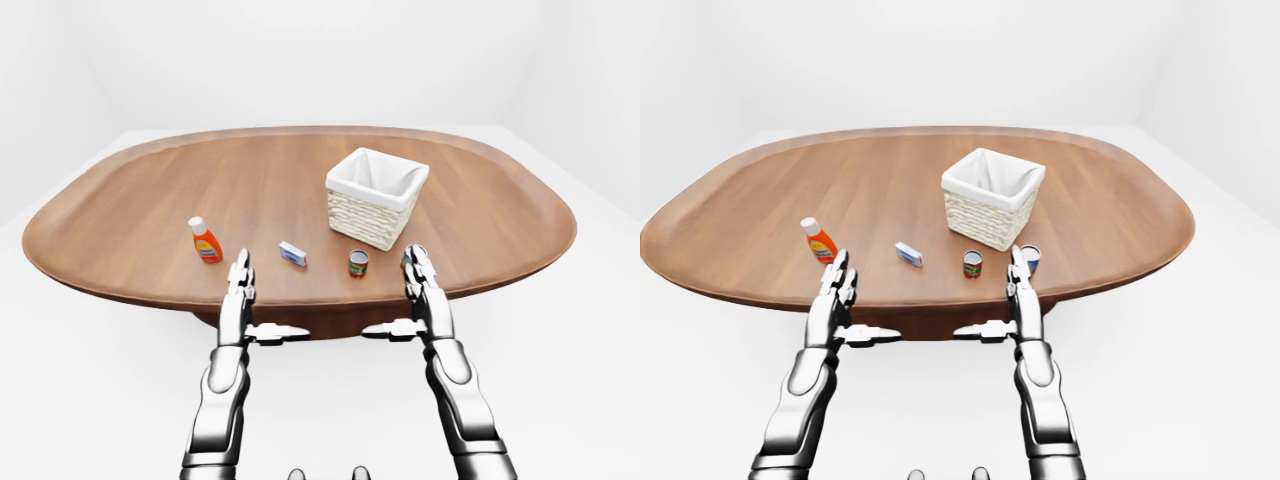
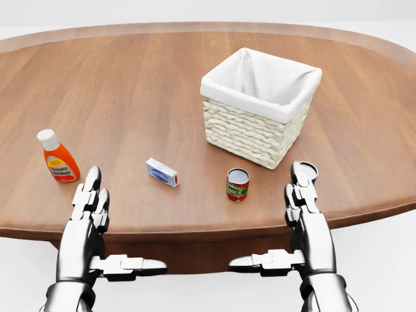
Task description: Pick up the alphabet soup and the cream cheese box, and put them in the basket.
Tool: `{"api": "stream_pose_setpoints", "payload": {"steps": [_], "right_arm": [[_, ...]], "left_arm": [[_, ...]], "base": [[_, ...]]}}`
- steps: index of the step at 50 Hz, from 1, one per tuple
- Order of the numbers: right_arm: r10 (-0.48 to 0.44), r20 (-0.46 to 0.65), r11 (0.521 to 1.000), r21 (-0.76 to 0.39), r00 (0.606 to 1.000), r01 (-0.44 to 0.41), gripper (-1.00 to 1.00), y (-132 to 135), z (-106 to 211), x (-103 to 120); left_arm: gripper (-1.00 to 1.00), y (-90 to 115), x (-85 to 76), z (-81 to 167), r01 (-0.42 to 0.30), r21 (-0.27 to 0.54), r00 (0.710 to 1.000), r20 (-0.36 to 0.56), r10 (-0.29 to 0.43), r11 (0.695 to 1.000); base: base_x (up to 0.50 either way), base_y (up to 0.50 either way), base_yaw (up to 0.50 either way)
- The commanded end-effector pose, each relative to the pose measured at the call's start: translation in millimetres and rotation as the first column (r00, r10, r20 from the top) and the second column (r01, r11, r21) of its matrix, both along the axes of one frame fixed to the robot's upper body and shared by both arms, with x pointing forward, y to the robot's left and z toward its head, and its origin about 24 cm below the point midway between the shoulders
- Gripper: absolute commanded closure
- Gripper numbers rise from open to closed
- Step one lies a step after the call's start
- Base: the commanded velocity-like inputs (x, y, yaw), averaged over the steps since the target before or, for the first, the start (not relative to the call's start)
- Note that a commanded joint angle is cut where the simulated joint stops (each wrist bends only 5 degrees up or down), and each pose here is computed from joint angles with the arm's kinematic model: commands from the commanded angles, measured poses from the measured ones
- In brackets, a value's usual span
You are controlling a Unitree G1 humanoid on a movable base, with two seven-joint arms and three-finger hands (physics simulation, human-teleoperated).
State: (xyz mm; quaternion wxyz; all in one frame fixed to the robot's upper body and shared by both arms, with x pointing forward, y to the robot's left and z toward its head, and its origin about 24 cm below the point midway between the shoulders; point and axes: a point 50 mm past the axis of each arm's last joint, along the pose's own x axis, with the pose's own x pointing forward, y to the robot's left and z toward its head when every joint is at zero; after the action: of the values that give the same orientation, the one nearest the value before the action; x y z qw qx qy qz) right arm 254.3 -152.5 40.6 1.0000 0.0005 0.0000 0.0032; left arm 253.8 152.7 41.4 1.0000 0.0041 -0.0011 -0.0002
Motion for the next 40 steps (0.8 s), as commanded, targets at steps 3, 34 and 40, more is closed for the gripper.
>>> {"api": "stream_pose_setpoints", "payload": {"steps": [3,34,40], "right_arm": [[0.015,-0.002,1.000,0.006,1.000,-0.015,-1.00,-5.9,-1.5,1.9],[0.019,-0.010,1.000,-0.012,1.000,-0.019,-1.00,-4.4,-2.6,0.5],[0.021,-0.009,1.000,-0.016,1.000,-0.021,-1.00,-4.0,-1.7,0.0]], "left_arm": [[-1.00,5.7,0.6,0.6,0.002,0.019,1.000,0.005,-0.002,1.000],[-1.00,4.9,-1.3,1.7,0.000,0.034,1.000,0.008,0.000,0.999],[-1.00,4.3,-2.3,2.6,0.004,0.037,1.000,0.017,-0.005,0.999]], "base": [[0.00,0.00,0.00],[0.00,-0.17,0.00],[0.00,-0.30,0.00]]}}
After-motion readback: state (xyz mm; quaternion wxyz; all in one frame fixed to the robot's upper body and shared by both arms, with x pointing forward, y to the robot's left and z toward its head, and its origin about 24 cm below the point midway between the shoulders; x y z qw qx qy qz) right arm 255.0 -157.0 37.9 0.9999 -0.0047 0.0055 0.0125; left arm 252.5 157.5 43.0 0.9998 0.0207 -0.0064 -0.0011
